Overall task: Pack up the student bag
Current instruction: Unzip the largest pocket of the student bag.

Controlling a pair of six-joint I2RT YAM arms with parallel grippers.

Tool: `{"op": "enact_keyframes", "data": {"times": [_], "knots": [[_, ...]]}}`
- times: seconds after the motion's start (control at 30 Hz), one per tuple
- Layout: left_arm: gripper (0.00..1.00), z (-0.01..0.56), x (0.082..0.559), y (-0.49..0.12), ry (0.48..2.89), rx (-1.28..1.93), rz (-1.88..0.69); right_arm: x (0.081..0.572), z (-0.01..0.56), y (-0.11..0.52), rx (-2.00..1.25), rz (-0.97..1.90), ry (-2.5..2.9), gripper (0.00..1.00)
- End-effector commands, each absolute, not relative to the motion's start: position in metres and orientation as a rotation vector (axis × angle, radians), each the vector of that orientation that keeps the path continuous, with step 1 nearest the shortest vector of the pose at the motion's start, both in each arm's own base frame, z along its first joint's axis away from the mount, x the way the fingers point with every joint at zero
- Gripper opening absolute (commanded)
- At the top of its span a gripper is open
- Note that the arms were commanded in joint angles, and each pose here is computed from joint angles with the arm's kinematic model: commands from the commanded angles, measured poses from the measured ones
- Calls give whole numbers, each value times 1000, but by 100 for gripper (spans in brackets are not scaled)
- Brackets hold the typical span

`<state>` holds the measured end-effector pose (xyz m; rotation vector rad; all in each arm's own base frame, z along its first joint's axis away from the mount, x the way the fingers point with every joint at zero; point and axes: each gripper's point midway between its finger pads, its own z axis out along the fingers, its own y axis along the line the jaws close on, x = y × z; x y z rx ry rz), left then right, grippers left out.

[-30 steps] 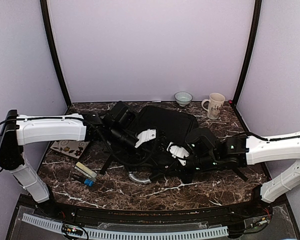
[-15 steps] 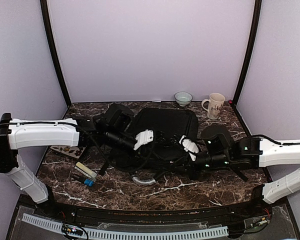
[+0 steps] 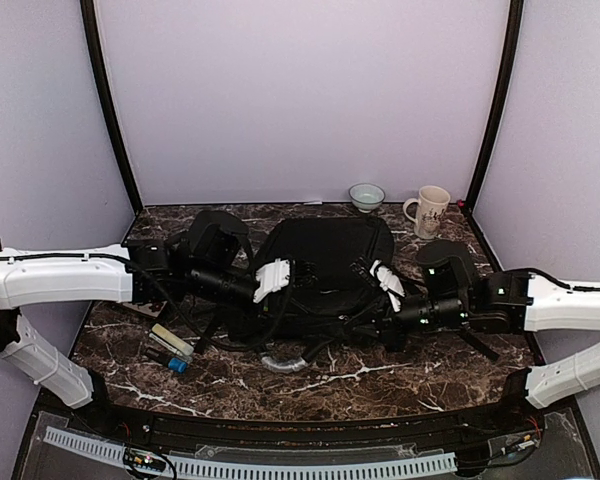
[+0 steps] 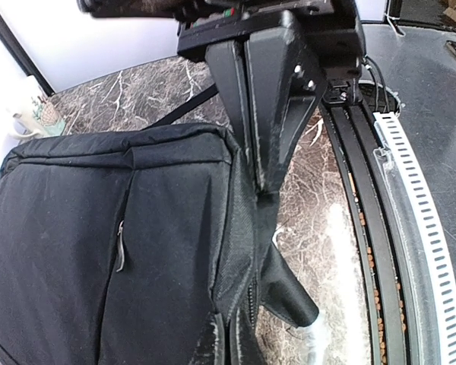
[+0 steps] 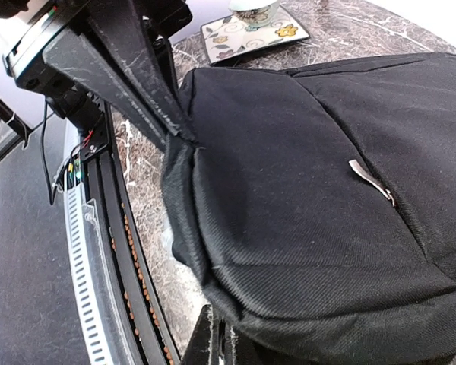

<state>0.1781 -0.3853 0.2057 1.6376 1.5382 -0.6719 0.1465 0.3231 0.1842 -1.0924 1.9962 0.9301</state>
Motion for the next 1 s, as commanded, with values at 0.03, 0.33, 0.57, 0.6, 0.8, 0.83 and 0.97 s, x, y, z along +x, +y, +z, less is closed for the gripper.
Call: {"op": "enact_keyframes", "data": {"times": [0.03,0.33,0.57,0.6,0.8,0.83,0.97], "knots": [[0,172,202,-334,1799,1623,-382,153,195,299,-1089,841,2047,0],[0,213,231,-347,1811,1413,-351,119,201,314,-1148,1087,2106,0],[0,232,221,-379,1813,1359,-572,122,207,359,-1260,1060,2073,0],[0,230,217,-381,1815,1366,-585,121,209,361,-1264,1070,2077,0],[22,245,192,-395,1753,1391,-750,122,211,354,-1195,1071,2177,0],[37,247,192,-396,1744,1386,-743,122,211,355,-1192,1069,2193,0],[71,233,193,-380,1799,1403,-636,123,207,353,-1211,1054,2185,0]]}}
